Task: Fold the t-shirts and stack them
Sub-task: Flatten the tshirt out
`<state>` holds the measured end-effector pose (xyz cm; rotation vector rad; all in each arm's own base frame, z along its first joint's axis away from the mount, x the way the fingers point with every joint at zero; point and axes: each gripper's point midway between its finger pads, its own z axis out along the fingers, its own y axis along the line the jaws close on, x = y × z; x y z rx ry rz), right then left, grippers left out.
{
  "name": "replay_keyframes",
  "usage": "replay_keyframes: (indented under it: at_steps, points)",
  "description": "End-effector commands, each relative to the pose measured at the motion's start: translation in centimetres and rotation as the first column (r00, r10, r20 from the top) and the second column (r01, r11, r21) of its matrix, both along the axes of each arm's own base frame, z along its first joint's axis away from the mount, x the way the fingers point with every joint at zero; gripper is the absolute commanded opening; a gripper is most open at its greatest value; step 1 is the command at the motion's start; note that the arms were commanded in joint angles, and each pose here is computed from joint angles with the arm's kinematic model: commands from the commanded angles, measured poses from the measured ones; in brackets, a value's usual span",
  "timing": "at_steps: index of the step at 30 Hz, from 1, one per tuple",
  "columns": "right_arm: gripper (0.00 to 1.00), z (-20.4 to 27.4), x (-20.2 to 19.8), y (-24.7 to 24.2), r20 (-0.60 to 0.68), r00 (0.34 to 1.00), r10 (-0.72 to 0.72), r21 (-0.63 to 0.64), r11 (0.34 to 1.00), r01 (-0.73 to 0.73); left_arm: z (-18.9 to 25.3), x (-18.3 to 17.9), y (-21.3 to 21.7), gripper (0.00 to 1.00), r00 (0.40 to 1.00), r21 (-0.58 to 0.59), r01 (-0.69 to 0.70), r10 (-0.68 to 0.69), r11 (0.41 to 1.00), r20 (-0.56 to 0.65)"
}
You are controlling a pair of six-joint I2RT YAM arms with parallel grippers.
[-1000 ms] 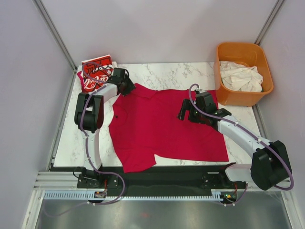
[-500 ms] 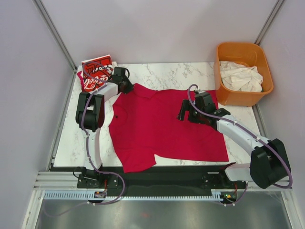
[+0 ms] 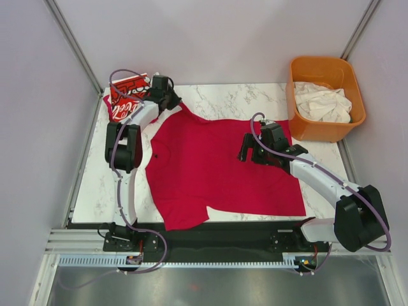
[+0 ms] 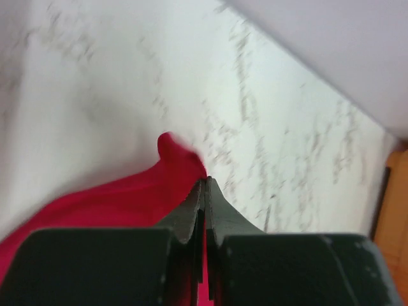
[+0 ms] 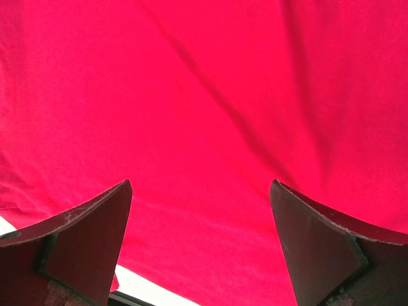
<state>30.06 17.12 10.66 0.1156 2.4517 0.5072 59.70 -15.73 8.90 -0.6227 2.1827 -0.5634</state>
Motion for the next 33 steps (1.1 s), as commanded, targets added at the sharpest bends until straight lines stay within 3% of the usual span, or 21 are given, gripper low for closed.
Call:
replay_keyframes:
  at_steps: [1,3,5,6,7,8,9,12,16,20,23,24,25,26,27,28,30,31,33]
  points:
    - [0.98,0.3,0.6,-0.1,0.028,1.0,0.003,-0.014,1.0,-0.003,4.5,3.8,-1.1,0.02,0.991,-0.073,0.003,0.007,0.997,0.132]
    - [0.98,0.1,0.6,-0.2,0.025,1.0,0.005,-0.019,1.0,-0.005,3.7,5.1,-1.7,0.02,0.991,-0.098,0.009,0.004,0.995,0.136]
    - [0.98,0.1,0.7,-0.3,0.026,1.0,0.001,-0.021,1.0,0.0,6.6,7.3,-2.9,0.02,0.969,-0.159,0.068,-0.028,0.985,0.247]
    - [0.98,0.1,0.8,-0.3,0.026,1.0,0.001,-0.021,1.0,0.0,4.6,8.1,-3.4,0.14,0.972,-0.208,0.066,-0.015,0.976,0.236]
    - [0.98,0.1,0.7,-0.3,0.025,1.0,0.003,-0.023,1.0,-0.003,7.0,9.5,-3.7,0.39,0.95,-0.25,0.091,-0.008,0.964,0.312]
    - [0.98,0.4,0.9,-0.3,0.031,1.0,0.002,-0.02,1.0,-0.001,6.7,9.8,-4.6,0.94,0.949,-0.286,0.127,-0.033,0.95,0.313]
    - [0.98,0.5,0.9,-0.2,0.031,1.0,0.003,-0.017,1.0,-0.003,6.9,10.2,-5.1,1.0,0.948,-0.329,0.143,-0.033,0.933,0.318]
    - [0.98,0.6,0.9,-0.2,0.034,0.999,0.004,-0.016,1.0,-0.004,7.4,10.8,-6.6,1.0,0.929,-0.385,0.215,-0.066,0.898,0.365]
    - [0.98,0.6,0.8,0.0,0.031,0.999,0.015,-0.012,1.0,-0.015,8.1,10.2,-5.8,1.0,0.93,-0.351,0.19,-0.053,0.917,0.364]
    - [0.98,1.6,1.7,-0.8,0.079,0.997,0.006,-0.058,0.998,-0.002,15.7,8.0,-4.5,1.0,0.886,-0.285,0.228,-0.076,0.931,0.458]
    - [0.98,2.7,2.7,-3.0,0.137,0.989,-0.054,-0.125,0.99,0.072,16.9,5.0,-3.1,1.0,0.891,-0.217,0.211,-0.096,0.953,0.444]
    - [0.98,2.8,3.0,-3.5,0.142,0.987,-0.07,-0.127,0.988,0.088,22.4,2.4,-2.3,1.0,0.852,-0.174,0.217,-0.1,0.96,0.514]
    - [0.98,2.8,3.5,-4.7,0.135,0.984,-0.119,-0.113,0.984,0.134,19.1,0.4,-1.6,1.0,0.893,-0.152,0.189,-0.105,0.97,0.438]
    - [0.98,2.7,3.8,-5.0,0.125,0.983,-0.138,-0.093,0.984,0.15,19.1,-1.3,-0.9,1.0,0.902,-0.135,0.167,-0.096,0.977,0.42]
    - [0.98,2.3,4.1,-5.4,0.107,0.981,-0.161,-0.081,0.982,0.17,23.8,-4.7,-0.3,1.0,0.87,-0.134,0.176,-0.09,0.975,0.484]
    - [0.98,2.3,4.7,-6.1,0.106,0.973,-0.203,-0.054,0.976,0.21,20.0,-7.0,0.1,1.0,0.908,-0.135,0.163,-0.095,0.977,0.407]
    - [0.98,2.3,4.8,-5.6,0.098,0.975,-0.202,-0.018,0.979,0.204,16.8,-11.2,2.3,1.0,0.953,-0.084,0.079,-0.05,0.993,0.299]
    - [0.98,2.6,5.0,-5.2,0.111,0.974,-0.198,0.004,0.98,0.198,14.4,-15.5,2.5,1.0,0.971,-0.133,0.074,-0.041,0.988,0.237]
    - [0.98,2.7,4.8,-4.4,0.107,0.975,-0.193,0.057,0.981,0.187,11.3,-20.4,0.7,1.0,0.983,-0.214,0.135,-0.104,0.967,0.151]
